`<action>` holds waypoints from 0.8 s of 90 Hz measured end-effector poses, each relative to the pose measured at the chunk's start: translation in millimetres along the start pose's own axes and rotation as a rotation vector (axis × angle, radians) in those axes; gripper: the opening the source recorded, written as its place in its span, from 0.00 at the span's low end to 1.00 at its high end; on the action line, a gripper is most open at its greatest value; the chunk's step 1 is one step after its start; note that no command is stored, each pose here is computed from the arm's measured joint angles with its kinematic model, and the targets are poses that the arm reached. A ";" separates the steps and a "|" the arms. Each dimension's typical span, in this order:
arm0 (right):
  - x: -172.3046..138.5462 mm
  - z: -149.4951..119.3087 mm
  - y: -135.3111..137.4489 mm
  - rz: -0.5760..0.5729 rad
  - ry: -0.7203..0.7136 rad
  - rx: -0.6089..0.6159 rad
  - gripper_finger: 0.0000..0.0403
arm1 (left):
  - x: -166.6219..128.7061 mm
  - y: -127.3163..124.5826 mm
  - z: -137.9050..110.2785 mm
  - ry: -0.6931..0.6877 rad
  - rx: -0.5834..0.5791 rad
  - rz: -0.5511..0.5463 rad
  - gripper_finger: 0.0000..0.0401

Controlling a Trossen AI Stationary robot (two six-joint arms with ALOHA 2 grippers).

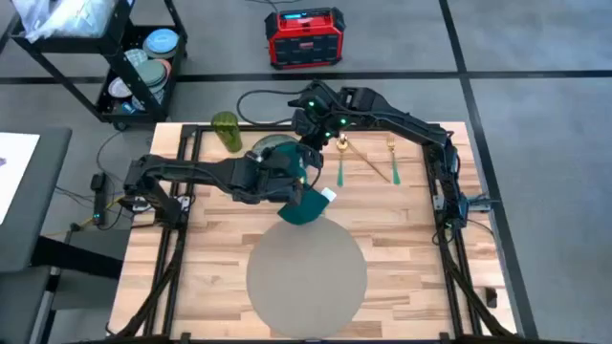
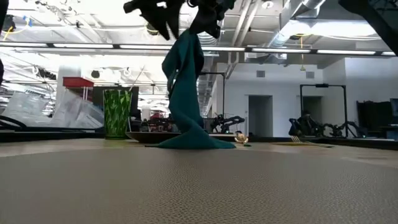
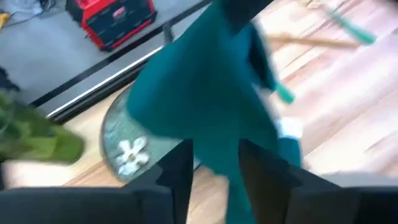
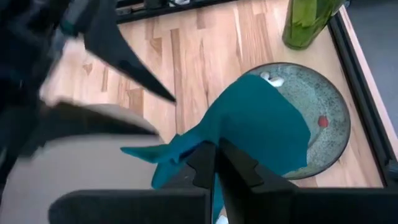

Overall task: Set table place
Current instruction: Fold the green napkin

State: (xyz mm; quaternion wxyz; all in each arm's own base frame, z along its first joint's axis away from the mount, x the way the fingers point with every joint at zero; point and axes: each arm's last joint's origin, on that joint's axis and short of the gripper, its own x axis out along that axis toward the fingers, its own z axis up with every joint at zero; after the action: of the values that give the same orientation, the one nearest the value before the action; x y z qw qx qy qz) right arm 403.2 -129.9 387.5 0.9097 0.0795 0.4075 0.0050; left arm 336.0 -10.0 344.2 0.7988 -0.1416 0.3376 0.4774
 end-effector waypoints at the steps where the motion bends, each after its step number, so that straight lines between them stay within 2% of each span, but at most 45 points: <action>1: 0.0 0.0 0.0 0.000 0.000 0.000 0.00 | 0.7 -1.1 0.1 -0.003 -0.005 -0.003 0.31; 34: -0.3 -3.3 -0.7 0.001 0.032 0.011 0.00 | 18.3 -22.7 -3.9 -0.058 -0.035 0.007 0.33; 57: -2.6 -5.2 -8.3 -0.011 0.039 0.008 0.02 | -2.3 -30.1 0.2 -0.099 -0.202 -0.085 0.33; 72: -2.8 -4.8 -9.6 -0.013 0.034 0.002 0.03 | -8.5 -34.3 -0.5 -0.138 -0.244 -0.084 0.33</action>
State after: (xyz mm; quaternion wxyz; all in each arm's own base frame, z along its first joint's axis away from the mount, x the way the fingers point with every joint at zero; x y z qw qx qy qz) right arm 397.3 -139.0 384.9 0.9026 0.0777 0.4233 0.0000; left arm 362.5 -33.2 346.3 0.8162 -0.2187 0.2152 0.4895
